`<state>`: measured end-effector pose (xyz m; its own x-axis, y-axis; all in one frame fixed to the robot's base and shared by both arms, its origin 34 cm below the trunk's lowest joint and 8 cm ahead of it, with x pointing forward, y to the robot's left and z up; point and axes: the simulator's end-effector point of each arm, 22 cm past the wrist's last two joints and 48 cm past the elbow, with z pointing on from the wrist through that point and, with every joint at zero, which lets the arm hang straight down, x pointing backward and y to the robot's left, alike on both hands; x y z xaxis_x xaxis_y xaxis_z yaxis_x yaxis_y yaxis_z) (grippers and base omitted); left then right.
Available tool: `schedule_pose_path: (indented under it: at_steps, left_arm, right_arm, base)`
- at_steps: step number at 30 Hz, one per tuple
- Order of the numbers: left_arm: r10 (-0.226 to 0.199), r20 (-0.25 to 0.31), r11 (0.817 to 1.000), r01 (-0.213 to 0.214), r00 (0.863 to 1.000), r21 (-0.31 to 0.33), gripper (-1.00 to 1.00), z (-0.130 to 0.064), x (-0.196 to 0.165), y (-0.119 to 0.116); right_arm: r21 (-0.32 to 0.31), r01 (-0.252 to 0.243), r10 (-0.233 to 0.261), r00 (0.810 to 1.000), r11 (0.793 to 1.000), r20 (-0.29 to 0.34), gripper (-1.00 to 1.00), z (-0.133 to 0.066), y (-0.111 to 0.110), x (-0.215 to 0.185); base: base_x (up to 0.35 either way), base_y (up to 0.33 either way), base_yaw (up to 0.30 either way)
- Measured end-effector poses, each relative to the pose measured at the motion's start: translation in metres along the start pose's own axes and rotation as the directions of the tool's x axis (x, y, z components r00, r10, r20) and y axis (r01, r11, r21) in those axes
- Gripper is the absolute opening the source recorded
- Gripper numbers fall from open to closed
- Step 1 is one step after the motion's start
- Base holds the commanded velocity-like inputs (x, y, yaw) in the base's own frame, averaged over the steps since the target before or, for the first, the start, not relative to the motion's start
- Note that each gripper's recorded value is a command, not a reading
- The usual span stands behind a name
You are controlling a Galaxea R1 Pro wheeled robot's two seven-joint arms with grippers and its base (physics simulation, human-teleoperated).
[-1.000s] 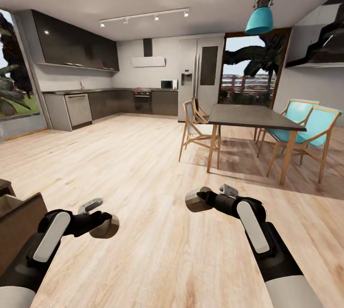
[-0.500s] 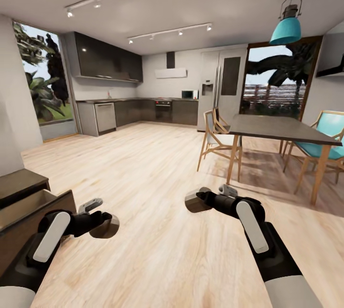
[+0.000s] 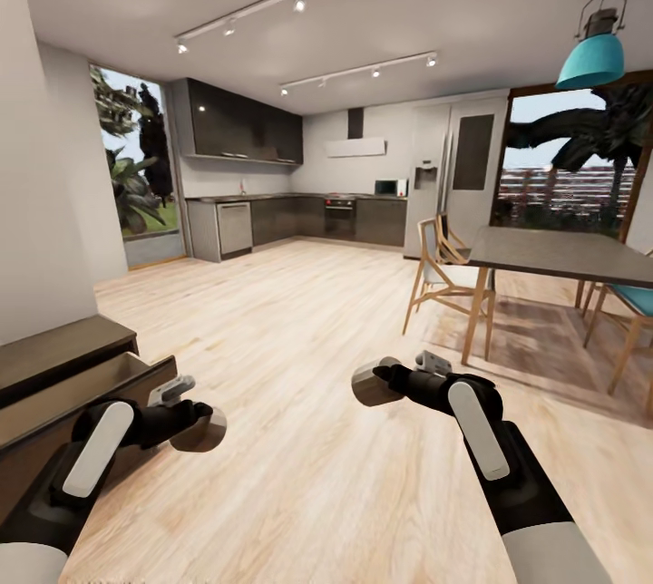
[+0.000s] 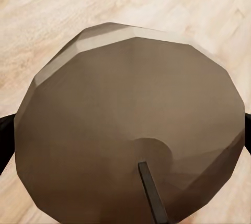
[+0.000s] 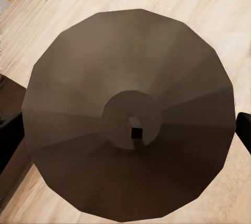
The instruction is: Place each of the two pumpkins and all three candles from the living room inside a cabinet in the living room (use any cabinet), then make sure every cabinet is closed, and position the cauldron so it is next to a table in the living room.
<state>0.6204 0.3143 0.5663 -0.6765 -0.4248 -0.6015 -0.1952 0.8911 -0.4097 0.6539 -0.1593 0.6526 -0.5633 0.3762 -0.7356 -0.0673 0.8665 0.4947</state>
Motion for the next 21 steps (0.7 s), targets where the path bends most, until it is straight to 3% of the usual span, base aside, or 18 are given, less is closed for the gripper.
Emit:
schedule_pose_path:
  at_steps: [13, 21]
  left_arm:
    - [-0.004, -0.016, 1.000, 0.003, 1.000, -0.008, -1.00, 0.0074, 0.0052, 0.0040]
    - [0.000, 0.003, 1.000, 0.000, 1.000, 0.002, -1.00, -0.0021, -0.0014, -0.0010]
  right_arm:
    - [0.008, -0.006, 0.006, 1.000, 1.000, -0.016, -1.00, 0.0069, -0.0055, 0.0063]
    - [-0.001, 0.000, 0.000, 1.000, 1.000, 0.003, -1.00, -0.0018, 0.0013, -0.0017]
  base:
    - [0.000, 0.000, 0.151]
    - [0.000, 0.000, 0.149]
